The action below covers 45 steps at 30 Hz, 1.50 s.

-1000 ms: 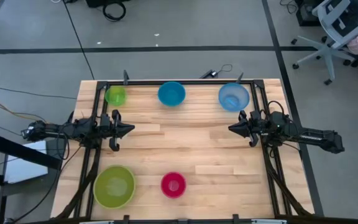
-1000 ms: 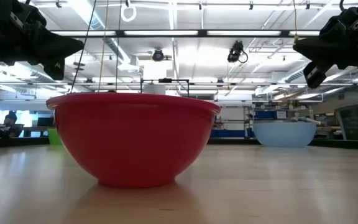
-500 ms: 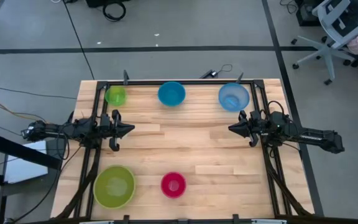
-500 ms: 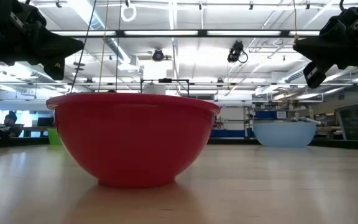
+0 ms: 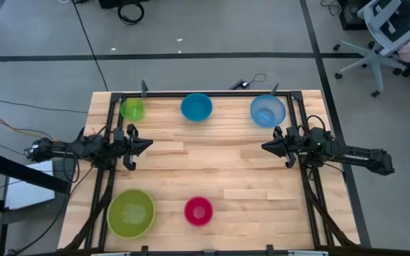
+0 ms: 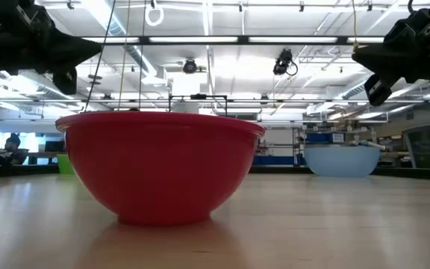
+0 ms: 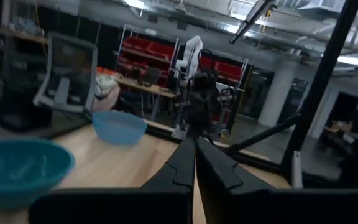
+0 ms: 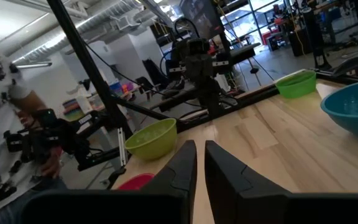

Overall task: Nest bowls inside each other
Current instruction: Stack the light blue bowl on top of the dark green bowl

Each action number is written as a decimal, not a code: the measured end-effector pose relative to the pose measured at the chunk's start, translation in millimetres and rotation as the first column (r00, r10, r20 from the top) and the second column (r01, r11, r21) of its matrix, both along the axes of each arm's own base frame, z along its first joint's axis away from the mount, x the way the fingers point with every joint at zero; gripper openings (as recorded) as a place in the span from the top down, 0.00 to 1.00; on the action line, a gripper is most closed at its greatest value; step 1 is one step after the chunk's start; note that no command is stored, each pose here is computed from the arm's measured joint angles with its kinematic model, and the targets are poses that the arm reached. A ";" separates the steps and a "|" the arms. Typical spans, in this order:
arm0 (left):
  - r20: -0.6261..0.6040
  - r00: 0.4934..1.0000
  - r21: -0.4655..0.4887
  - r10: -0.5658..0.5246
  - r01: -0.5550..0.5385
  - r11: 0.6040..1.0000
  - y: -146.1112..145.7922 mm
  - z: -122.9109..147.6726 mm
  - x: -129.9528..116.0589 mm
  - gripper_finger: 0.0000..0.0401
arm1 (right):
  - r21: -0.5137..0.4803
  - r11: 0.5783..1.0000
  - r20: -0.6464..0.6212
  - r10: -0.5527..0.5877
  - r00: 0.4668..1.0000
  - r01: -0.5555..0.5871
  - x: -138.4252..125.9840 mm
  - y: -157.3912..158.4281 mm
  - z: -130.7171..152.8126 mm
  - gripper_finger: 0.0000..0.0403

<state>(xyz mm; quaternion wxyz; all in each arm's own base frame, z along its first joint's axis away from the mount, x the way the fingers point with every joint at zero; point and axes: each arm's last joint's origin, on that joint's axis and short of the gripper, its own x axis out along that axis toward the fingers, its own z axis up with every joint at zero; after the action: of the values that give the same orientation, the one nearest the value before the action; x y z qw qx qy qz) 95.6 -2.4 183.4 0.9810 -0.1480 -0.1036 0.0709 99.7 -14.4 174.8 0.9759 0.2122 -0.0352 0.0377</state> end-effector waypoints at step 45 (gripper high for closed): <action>-0.197 0.912 -0.370 0.360 -0.409 0.834 24.8 48.2 30.4 0.71 | 0.394 0.334 -0.289 -0.839 0.460 0.856 2.5 -44.0 9.6 0.97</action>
<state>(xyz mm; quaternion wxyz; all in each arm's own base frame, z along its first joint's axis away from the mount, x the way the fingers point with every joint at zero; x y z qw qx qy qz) 125.9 22.4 231.6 0.8990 -0.3185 -0.0557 0.2954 102.2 -58.4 184.4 0.7635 0.4015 -0.1321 -0.4883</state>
